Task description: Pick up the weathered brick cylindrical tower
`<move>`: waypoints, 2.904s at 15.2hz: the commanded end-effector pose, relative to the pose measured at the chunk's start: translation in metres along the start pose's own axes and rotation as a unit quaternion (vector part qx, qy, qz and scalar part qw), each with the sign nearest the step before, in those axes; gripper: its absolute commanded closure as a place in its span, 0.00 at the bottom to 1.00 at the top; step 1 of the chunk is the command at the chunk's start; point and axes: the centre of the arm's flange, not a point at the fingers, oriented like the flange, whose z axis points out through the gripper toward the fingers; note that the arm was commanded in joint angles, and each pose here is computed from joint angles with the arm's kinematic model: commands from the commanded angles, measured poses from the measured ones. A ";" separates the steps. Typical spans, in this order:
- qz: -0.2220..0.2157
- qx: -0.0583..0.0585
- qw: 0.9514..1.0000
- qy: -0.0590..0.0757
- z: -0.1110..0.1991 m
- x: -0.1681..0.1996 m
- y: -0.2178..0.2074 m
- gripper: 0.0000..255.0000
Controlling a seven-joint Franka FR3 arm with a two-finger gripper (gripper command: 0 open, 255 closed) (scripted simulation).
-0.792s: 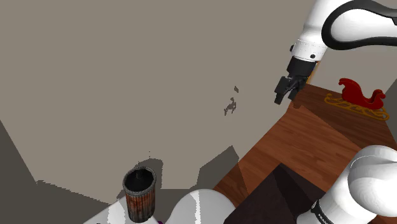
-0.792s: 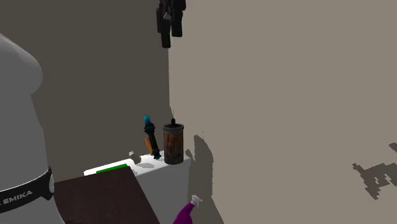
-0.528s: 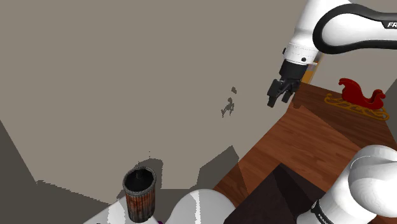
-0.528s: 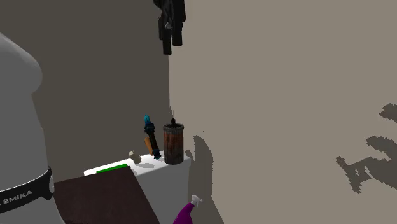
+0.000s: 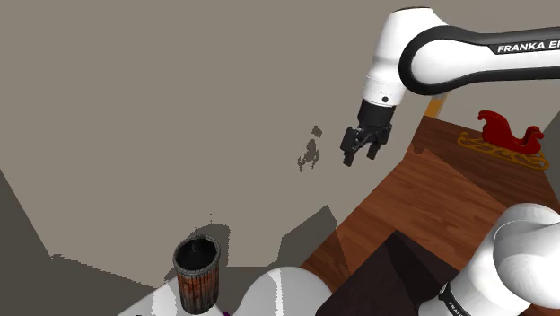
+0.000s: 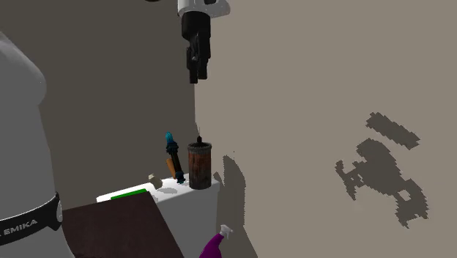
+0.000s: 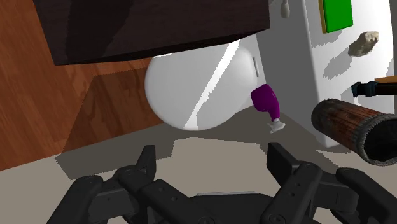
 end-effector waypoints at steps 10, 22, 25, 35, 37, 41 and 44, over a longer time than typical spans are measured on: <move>0.018 0.010 0.999 -0.026 0.059 0.047 -0.126 0.00; 0.036 0.020 0.998 -0.055 0.122 0.097 -0.262 0.00; 0.041 0.023 0.997 -0.062 0.138 0.109 -0.296 0.00; 0.055 0.031 0.994 -0.084 0.186 0.149 -0.400 0.00; 0.055 0.031 0.994 -0.084 0.197 0.149 -0.401 0.00; 0.055 0.031 0.994 -0.084 0.218 0.148 -0.401 0.00; 0.055 0.031 0.994 -0.084 0.226 0.148 -0.402 0.00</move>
